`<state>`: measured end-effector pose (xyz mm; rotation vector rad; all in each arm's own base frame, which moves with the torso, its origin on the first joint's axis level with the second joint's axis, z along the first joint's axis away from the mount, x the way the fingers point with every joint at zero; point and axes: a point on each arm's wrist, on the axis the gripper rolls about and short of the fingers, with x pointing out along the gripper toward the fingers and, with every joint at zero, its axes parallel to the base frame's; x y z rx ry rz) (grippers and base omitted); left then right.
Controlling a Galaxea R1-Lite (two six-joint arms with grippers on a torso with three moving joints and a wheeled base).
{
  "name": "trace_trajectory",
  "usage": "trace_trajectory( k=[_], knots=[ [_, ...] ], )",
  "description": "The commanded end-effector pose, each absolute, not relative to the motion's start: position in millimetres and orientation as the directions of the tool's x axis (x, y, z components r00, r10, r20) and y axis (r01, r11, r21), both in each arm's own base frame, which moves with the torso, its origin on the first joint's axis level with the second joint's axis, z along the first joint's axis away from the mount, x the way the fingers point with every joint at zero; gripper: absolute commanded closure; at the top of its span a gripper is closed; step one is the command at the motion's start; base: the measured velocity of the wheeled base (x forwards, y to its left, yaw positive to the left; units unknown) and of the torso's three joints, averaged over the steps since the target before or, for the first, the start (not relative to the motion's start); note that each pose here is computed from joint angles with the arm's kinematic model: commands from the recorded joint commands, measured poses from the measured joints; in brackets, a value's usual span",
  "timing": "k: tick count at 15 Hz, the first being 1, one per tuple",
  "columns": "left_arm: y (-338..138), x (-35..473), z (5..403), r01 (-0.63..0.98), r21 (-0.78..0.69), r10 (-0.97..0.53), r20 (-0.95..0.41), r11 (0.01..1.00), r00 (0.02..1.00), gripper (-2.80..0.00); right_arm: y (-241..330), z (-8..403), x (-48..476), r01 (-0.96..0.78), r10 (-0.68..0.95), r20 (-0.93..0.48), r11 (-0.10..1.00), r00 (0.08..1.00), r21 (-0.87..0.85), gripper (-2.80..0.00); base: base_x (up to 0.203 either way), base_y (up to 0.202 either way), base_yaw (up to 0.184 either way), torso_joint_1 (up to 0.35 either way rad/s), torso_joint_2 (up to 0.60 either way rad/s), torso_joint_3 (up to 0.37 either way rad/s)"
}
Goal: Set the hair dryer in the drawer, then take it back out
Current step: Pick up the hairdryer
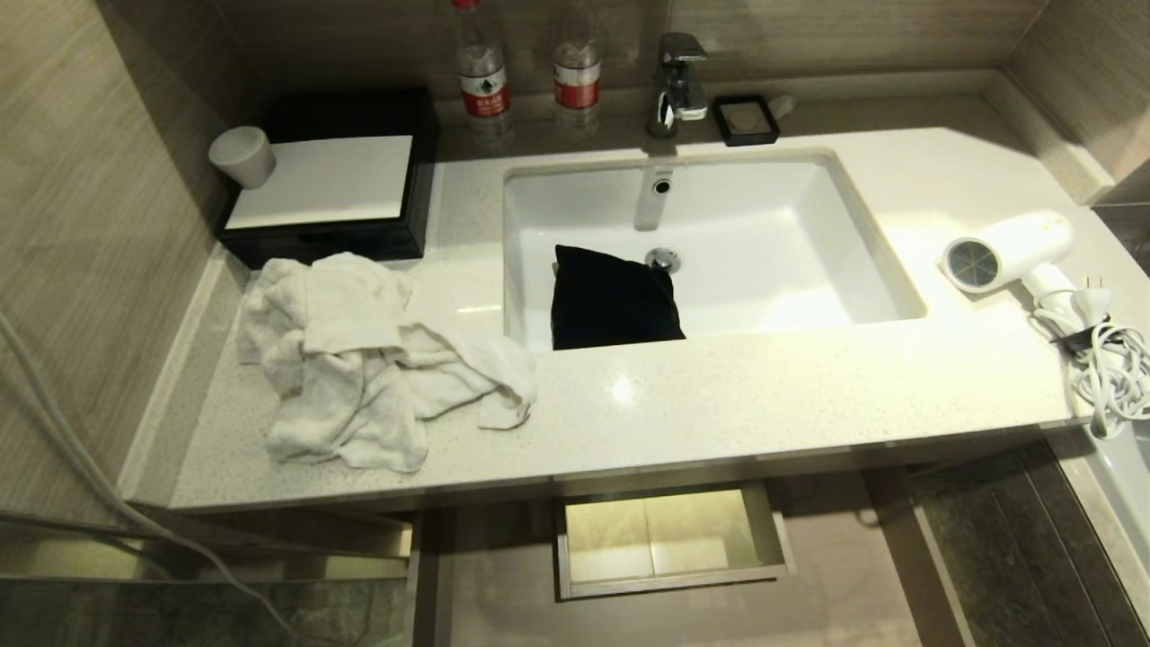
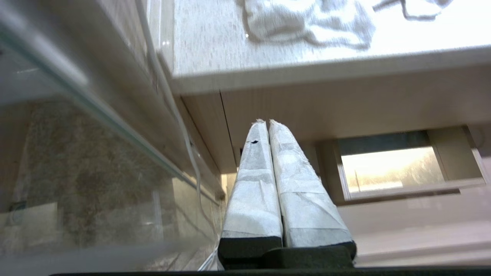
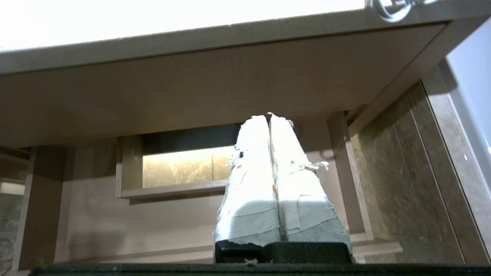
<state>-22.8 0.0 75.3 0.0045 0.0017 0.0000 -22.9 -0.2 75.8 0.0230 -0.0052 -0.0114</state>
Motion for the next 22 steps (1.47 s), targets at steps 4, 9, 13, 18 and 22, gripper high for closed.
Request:
trace_trajectory(
  k=[4,9,13,18,22],
  knots=[
    [0.0,-22.7,74.9,0.000,0.005,0.000,-0.003,1.000,1.000,0.00,-0.2,75.1,-22.7,0.011,-0.011,0.003,1.000,1.000,0.025,0.00,0.000,0.000,0.000,0.379,-0.29,0.080],
    [0.0,-22.7,74.9,0.000,0.005,0.000,-0.003,1.000,1.000,0.00,-0.2,75.1,-22.7,0.012,-0.012,0.003,1.000,1.000,0.028,0.00,0.000,0.000,0.000,0.367,-0.35,0.022],
    [0.0,-22.7,74.9,0.000,0.005,0.000,-0.003,1.000,1.000,0.00,-0.3,75.2,-22.7,0.015,-0.015,0.004,0.999,1.000,0.033,0.00,0.000,0.000,0.000,0.053,-0.05,0.011],
    [0.0,-22.7,74.9,0.000,0.005,0.000,-0.003,1.000,1.000,0.00,-0.3,75.5,-22.8,0.015,-0.015,0.006,0.999,1.000,0.034,0.00,0.000,0.000,0.000,0.000,0.00,0.000],
    [0.0,-22.7,74.9,0.000,0.005,0.000,-0.003,1.000,1.000,0.00,-0.3,75.6,-22.8,0.015,-0.015,0.006,0.999,1.000,0.035,0.00,0.000,0.000,0.000,0.000,0.00,0.000]
  ],
)
